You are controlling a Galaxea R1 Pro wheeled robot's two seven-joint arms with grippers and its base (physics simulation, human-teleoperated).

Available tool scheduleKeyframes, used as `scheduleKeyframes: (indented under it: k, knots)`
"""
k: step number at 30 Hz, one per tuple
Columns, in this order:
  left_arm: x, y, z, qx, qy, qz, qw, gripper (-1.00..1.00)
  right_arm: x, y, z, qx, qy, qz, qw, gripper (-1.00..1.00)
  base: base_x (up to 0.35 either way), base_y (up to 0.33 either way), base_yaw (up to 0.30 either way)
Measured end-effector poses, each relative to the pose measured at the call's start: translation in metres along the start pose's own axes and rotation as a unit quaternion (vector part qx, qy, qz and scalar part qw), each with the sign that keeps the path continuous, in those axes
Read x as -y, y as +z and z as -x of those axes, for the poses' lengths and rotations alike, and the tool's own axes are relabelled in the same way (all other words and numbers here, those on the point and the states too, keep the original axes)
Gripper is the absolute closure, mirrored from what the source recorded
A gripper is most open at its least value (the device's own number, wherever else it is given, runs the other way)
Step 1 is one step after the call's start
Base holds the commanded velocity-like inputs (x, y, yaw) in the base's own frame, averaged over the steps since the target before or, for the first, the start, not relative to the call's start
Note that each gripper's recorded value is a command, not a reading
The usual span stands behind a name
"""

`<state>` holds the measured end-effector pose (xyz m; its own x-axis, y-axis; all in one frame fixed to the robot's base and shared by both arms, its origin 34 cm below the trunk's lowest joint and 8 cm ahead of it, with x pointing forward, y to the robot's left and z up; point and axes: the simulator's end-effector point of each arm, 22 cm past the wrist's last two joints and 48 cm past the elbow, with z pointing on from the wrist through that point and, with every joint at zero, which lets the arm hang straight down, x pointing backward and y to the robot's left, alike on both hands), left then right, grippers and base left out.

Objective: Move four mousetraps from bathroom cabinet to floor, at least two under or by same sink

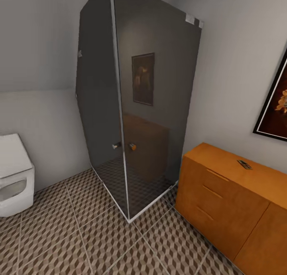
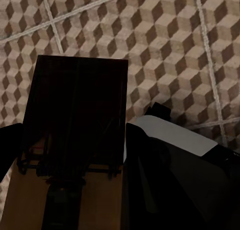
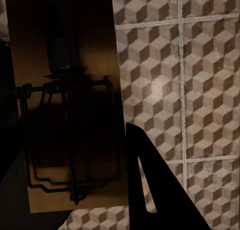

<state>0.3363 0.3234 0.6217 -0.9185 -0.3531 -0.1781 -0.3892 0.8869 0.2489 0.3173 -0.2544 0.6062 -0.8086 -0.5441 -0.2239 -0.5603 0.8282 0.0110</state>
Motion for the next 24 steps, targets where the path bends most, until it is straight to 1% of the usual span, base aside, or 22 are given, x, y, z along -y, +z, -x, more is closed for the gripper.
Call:
scheduleKeyframes:
  k: [16,24]
  knots:
    - [0.0016,-0.0035,0.0069,0.008,-0.003,-0.003,1.0,1.0,0.0036,-0.0024,0.0062,0.007,0.0,-0.005,1.0,1.0,0.0,0.0,0.206]
    - [0.0018,-0.0038,0.0076,0.009,-0.003,-0.004,0.9999,1.0,0.0028,-0.0025,0.0061,0.006,0.001,-0.003,1.0,1.0,0.0,0.0,0.041]
